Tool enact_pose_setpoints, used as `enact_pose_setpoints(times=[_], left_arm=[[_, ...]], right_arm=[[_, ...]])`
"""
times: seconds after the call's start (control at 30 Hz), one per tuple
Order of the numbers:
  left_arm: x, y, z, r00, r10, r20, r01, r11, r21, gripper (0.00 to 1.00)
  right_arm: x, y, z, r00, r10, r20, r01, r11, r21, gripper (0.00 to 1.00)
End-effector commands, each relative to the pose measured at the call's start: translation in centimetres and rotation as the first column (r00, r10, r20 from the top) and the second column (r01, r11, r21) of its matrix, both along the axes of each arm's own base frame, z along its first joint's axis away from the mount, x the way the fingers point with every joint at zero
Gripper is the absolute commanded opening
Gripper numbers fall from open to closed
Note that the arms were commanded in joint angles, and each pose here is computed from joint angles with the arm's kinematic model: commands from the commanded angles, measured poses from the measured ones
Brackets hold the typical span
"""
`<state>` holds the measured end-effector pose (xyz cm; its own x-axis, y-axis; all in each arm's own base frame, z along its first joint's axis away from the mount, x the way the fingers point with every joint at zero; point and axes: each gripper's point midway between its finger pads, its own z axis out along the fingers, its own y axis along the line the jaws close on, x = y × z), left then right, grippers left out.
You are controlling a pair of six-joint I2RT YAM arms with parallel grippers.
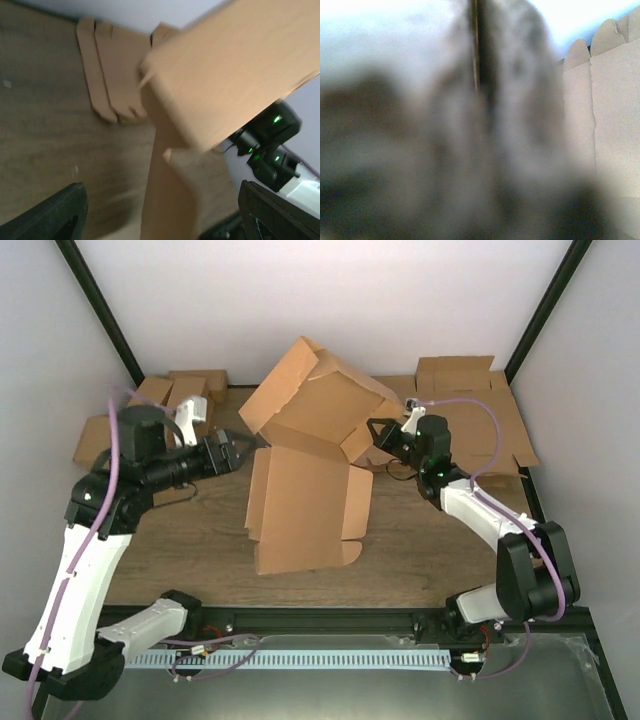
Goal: Fold the paper box
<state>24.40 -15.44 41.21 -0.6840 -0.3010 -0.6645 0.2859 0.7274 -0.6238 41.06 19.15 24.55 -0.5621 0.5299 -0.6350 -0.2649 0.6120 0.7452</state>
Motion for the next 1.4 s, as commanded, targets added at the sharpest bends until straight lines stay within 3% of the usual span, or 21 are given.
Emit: enact_pose_setpoints(times=[0.0,0.2,0.37,0.43,0.53,0.57,0.7,0.9,1.23,1.37], left_arm=[[-2.9,-1.5,-3.8,0.985,-0.114,-0.128,0.106,0.992,-0.067,0.82],[-3.9,-2.7,-6.5,0.964,-0.19,-0.187,0.174,0.98,-0.096,0.79],[-3.5,-3.8,-6.9,0.955,-0.22,-0.199,0.203,0.974,-0.098,0.41],[-3.5,-4.1,-7.6,0.948,-0.222,-0.226,0.21,0.975,-0.076,0.3],[-3.2,-4.0,-8.4,0.941,-0.202,-0.272,0.207,0.978,-0.011,0.07],[-2.9,-3.8,-8.3,0.94,-0.189,-0.285,0.202,0.979,0.016,0.04],[-1.9,-3.4,-5.5,0.937,-0.167,-0.308,0.209,0.972,0.106,0.04],[-1.6,-4.2,-5.2,0.903,-0.178,-0.391,0.247,0.96,0.133,0.04],[-0.8,-5.2,-8.9,0.899,-0.187,-0.395,0.3,0.922,0.246,0.04],[-0.3,-6.7,-9.7,0.914,-0.228,-0.335,0.337,0.886,0.317,0.04]], right_arm=[[-0.4,-0.9,2.8,0.998,-0.053,0.029,0.05,0.995,0.085,0.01],[-0.9,-1.1,2.2,0.998,-0.06,0.014,0.058,0.994,0.094,0.01],[-0.9,-1.5,1.5,0.997,-0.081,-0.015,0.082,0.992,0.095,0.01],[-0.9,-1.7,1.1,0.995,-0.094,-0.035,0.097,0.99,0.106,0.01],[-1.1,-1.7,0.4,0.993,-0.097,-0.064,0.105,0.985,0.138,0.01],[-1.2,-1.6,0.1,0.993,-0.095,-0.076,0.106,0.983,0.15,0.01],[-2.4,-1.2,-1.8,0.994,-0.073,-0.082,0.089,0.974,0.208,0.22],[-3.5,-1.0,-6.6,0.978,-0.063,-0.2,0.103,0.975,0.195,0.46],[-6.6,0.5,-13.1,0.933,0.06,-0.355,-0.024,0.994,0.106,0.5],[-8.0,0.9,-15.6,0.902,0.077,-0.425,-0.047,0.996,0.082,0.48]])
